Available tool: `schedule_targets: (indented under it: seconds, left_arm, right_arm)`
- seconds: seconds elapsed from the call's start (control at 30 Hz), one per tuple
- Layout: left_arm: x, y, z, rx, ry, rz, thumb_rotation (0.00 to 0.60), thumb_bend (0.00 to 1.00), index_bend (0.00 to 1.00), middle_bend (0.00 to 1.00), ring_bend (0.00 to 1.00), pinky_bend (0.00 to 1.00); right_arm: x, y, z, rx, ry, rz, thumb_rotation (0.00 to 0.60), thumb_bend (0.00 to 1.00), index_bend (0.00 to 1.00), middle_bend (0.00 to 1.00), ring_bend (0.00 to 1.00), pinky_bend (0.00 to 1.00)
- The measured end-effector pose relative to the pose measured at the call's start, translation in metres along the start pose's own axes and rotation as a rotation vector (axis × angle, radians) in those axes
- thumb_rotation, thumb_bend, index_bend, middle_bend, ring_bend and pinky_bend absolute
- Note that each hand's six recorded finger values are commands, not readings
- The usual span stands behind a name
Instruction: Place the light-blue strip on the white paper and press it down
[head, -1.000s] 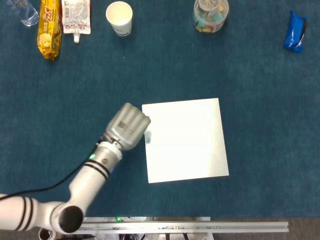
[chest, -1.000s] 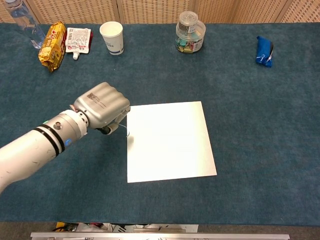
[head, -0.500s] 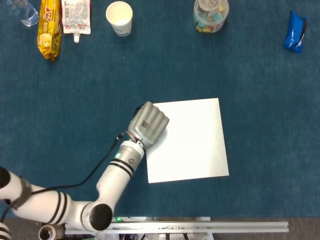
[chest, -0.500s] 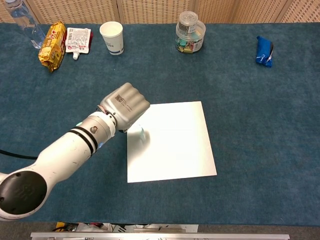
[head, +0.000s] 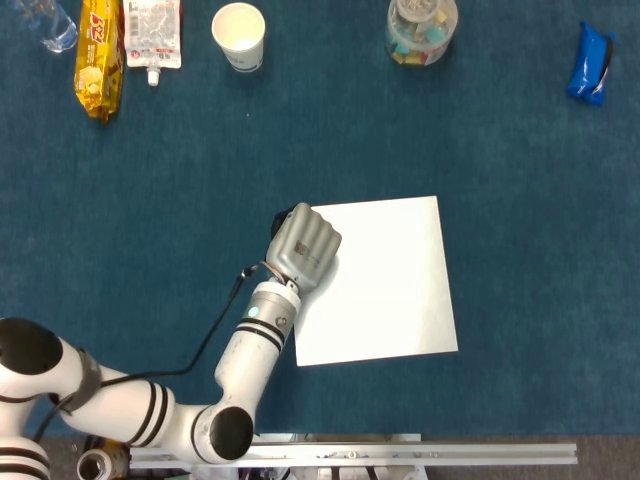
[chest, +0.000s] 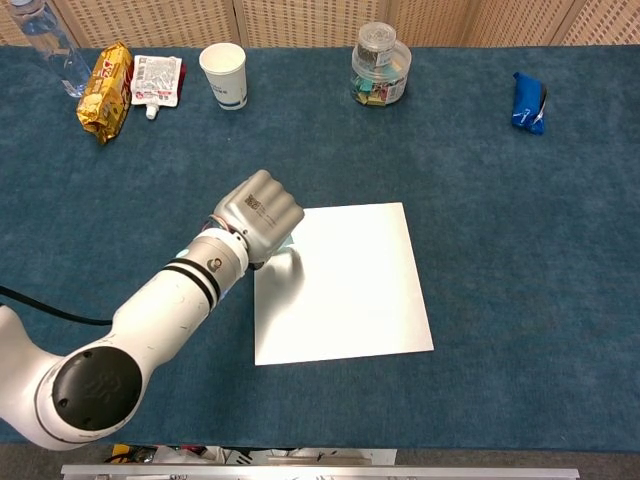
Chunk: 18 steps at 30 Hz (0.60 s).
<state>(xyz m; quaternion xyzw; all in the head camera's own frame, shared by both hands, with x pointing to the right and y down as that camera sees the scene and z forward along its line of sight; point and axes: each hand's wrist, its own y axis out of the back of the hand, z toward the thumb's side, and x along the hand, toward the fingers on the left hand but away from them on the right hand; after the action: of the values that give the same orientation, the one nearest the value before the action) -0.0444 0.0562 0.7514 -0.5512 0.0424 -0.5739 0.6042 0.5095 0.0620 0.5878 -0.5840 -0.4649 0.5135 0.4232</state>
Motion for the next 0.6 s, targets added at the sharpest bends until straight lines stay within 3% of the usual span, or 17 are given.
schedule_targets:
  seconds: [0.23,0.37,0.6]
  left_arm:
    - [0.0007,0.0032,0.0017,-0.022,0.003,0.008,0.424,0.33,0.42,1.00,1.00,1.00]
    - [0.0006,0.0060,0.0025,-0.042,0.000,0.032,0.496,0.33,0.42,1.00,1.00,1.00]
    - [-0.0017,0.0065,0.0063,-0.072,-0.036,0.056,0.515,0.33,0.42,1.00,1.00,1.00]
  right_arm:
    - [-0.0003,0.0005,0.0007,-0.002,0.003,-0.002,0.600,0.23,0.26,0.41,0.38,0.48]
    - [-0.0004,0.0006,0.0007,-0.002,0.002,-0.002,0.600,0.23,0.27,0.41,0.38,0.48]
    - [0.0007,0.0012,0.0004,-0.003,0.000,-0.003,0.600,0.23,0.27,0.41,0.38,0.48]
